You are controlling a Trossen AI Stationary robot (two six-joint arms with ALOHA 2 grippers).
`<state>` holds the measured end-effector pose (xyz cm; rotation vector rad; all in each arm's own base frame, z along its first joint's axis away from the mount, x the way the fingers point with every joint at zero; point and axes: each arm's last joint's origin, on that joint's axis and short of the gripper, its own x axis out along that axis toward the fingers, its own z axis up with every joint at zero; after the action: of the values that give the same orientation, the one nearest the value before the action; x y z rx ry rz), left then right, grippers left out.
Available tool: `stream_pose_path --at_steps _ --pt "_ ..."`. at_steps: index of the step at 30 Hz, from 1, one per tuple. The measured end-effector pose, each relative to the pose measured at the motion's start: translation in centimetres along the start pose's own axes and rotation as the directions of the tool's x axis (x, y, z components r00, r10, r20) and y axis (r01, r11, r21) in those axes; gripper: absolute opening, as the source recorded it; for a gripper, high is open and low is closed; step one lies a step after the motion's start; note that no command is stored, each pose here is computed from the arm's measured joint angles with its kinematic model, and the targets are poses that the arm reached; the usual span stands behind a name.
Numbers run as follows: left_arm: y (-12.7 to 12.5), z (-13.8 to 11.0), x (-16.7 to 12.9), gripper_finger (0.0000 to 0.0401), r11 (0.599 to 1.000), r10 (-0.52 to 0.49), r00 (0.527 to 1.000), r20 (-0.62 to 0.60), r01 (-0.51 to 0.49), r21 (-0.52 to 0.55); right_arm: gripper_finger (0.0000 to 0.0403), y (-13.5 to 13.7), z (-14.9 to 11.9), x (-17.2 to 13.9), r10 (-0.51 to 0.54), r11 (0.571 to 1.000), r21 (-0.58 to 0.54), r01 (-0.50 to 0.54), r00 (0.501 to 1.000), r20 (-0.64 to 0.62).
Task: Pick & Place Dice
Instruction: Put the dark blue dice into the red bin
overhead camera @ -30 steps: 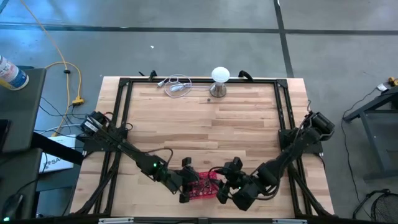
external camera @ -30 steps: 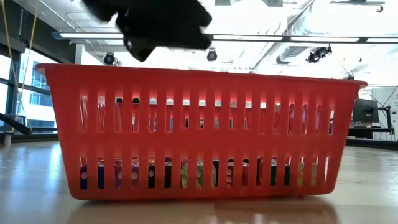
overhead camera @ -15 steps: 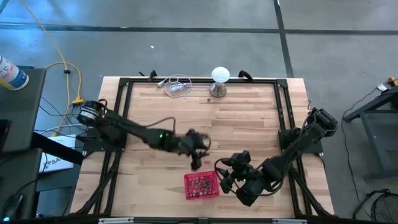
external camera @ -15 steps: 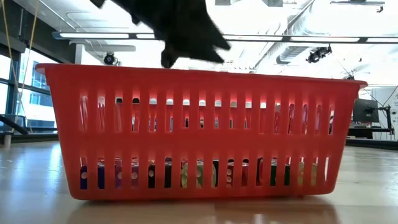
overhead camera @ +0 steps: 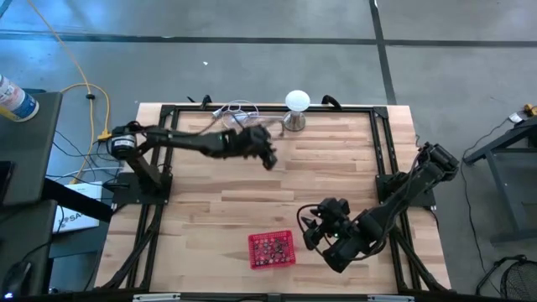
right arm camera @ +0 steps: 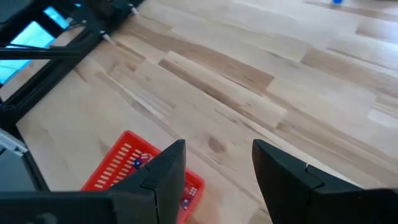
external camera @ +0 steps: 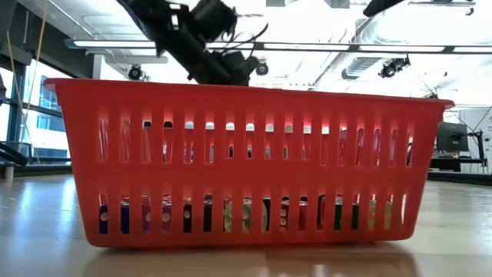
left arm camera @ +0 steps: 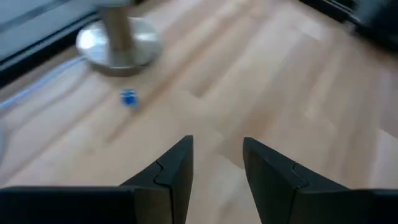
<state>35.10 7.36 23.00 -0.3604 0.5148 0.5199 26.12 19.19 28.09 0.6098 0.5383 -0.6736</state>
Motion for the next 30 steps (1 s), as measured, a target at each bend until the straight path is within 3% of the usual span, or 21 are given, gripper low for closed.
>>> stream_pose_path --at_steps 6,11,19,26,30 --pt "5.4 1.8 1.3 0.0129 0.981 0.060 0.998 -0.011 -0.061 -0.186 0.0177 -0.5 0.7 0.1 -0.028 0.997 0.066 0.029 0.999 -0.017" --pt "6.9 2.7 3.6 0.0112 0.972 -0.028 0.996 -0.085 0.008 -0.236 0.0177 -0.7 1.5 1.0 -0.062 0.993 0.105 0.062 0.998 -0.010" --pt "5.6 4.4 8.6 0.0104 0.993 0.009 0.959 -0.284 -0.042 -0.111 0.0177 -1.0 3.0 2.4 -0.101 0.984 0.146 0.098 0.995 0.013" --pt "6.7 5.4 9.7 0.0104 0.995 0.077 0.956 -0.282 -0.091 -0.037 0.0177 -1.0 3.0 2.5 -0.104 0.983 0.152 0.101 0.994 0.016" --pt "7.8 4.8 10.7 0.0104 0.993 0.098 0.950 -0.298 -0.113 -0.035 0.0177 -1.0 3.0 2.5 -0.109 0.983 0.152 0.105 0.994 0.012"
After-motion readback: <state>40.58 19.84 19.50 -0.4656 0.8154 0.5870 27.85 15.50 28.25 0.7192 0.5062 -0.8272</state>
